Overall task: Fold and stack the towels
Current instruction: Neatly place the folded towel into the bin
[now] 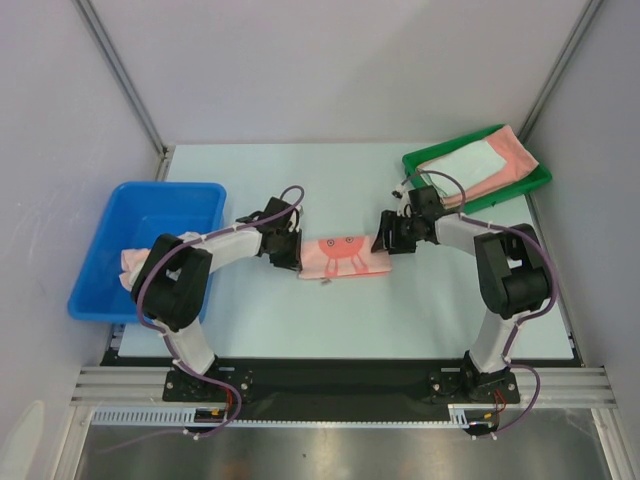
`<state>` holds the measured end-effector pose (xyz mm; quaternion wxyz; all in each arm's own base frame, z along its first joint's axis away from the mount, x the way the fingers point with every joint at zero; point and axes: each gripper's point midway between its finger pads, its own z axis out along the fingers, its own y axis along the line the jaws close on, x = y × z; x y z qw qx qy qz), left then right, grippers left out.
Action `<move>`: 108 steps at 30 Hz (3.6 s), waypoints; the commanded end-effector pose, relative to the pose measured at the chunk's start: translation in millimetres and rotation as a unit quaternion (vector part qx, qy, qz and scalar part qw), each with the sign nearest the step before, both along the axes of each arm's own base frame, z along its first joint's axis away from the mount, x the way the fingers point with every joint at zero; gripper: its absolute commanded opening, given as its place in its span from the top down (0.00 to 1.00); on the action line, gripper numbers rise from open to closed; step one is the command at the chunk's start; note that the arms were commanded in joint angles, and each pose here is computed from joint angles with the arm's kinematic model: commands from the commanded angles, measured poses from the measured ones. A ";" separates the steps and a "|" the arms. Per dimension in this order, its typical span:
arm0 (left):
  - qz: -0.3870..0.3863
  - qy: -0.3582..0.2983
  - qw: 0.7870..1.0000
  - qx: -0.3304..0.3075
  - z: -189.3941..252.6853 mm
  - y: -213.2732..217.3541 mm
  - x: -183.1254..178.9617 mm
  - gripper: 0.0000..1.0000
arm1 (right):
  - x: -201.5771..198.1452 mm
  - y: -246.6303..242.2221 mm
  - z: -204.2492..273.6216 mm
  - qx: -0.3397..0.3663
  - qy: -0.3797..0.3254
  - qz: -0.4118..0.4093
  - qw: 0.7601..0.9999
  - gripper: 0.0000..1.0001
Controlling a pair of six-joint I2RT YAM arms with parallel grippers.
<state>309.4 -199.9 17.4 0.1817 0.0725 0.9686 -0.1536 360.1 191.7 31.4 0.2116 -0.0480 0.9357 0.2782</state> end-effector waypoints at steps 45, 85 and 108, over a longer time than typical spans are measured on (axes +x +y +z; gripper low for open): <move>-0.001 -0.218 0.973 0.072 183.7 60.0 25.8 0.53 | 54.6 -101.1 108.4 -0.195 -0.083 0.000 0.977 1.00; -0.031 -0.227 0.972 0.045 196.7 45.9 34.0 0.53 | 268.4 -291.1 184.0 -0.410 -0.291 -0.010 0.864 1.00; -0.047 -0.192 0.980 0.036 178.3 26.9 54.2 0.52 | 319.6 -334.4 139.6 -0.384 -0.346 -0.071 0.853 0.18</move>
